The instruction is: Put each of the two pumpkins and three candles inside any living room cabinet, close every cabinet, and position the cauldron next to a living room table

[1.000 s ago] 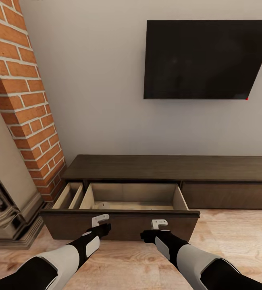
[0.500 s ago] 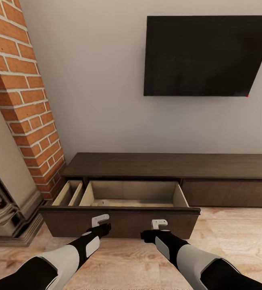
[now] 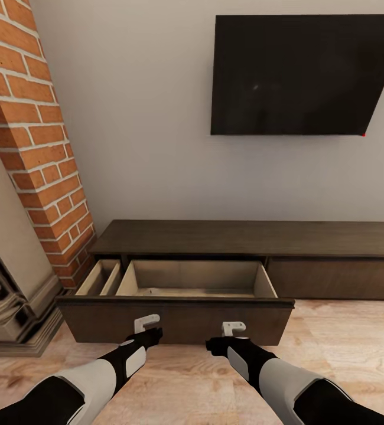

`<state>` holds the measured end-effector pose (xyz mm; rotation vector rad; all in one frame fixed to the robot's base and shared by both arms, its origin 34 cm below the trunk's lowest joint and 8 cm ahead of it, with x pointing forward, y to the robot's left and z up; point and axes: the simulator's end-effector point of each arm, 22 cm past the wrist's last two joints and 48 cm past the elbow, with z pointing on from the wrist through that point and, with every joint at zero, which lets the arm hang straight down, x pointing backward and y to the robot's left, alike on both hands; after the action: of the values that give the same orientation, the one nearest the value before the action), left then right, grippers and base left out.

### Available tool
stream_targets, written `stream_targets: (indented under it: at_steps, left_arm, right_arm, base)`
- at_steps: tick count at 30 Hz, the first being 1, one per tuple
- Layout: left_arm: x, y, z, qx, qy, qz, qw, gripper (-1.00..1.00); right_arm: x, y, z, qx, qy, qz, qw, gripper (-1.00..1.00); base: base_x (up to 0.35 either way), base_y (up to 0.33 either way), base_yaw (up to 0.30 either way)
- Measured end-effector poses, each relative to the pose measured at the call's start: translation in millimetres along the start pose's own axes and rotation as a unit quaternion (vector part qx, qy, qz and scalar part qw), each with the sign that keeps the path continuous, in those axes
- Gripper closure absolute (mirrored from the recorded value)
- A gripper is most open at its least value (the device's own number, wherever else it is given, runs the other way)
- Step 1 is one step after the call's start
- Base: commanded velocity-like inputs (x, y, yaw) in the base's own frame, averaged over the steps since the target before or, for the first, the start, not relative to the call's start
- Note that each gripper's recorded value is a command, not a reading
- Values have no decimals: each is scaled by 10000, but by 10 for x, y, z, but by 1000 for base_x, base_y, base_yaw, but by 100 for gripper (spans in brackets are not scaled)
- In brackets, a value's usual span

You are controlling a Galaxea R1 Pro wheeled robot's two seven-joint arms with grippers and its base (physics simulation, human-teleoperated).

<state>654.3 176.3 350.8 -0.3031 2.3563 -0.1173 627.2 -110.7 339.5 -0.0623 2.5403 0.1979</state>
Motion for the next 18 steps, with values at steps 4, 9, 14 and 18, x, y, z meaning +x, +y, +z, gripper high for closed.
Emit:
stream_targets:
  at_steps: [4,9,14,18]
  left_arm:
    - [1,1,0,-1,0,-1,10000,-100]
    - [-1,7,1,-5,-1,2,10000,-100]
    - [-4,11,-1,-7,-3,1,10000,-100]
    - [-6,11,-2,-6,-6,5,10000,-100]
  right_arm:
    - [0,0,0,0,0,0,10000,-100]
    - [0,0,0,-1,0,0,10000,-100]
    - [-2,1,-2,-1,-2,0,10000,-100]
    - [-3,0,-3,0,-5,-1,10000,-100]
  base:
    - [0,0,0]
    - [0,0,0]
    - [145,-22,0]
    - [297,-67,0]
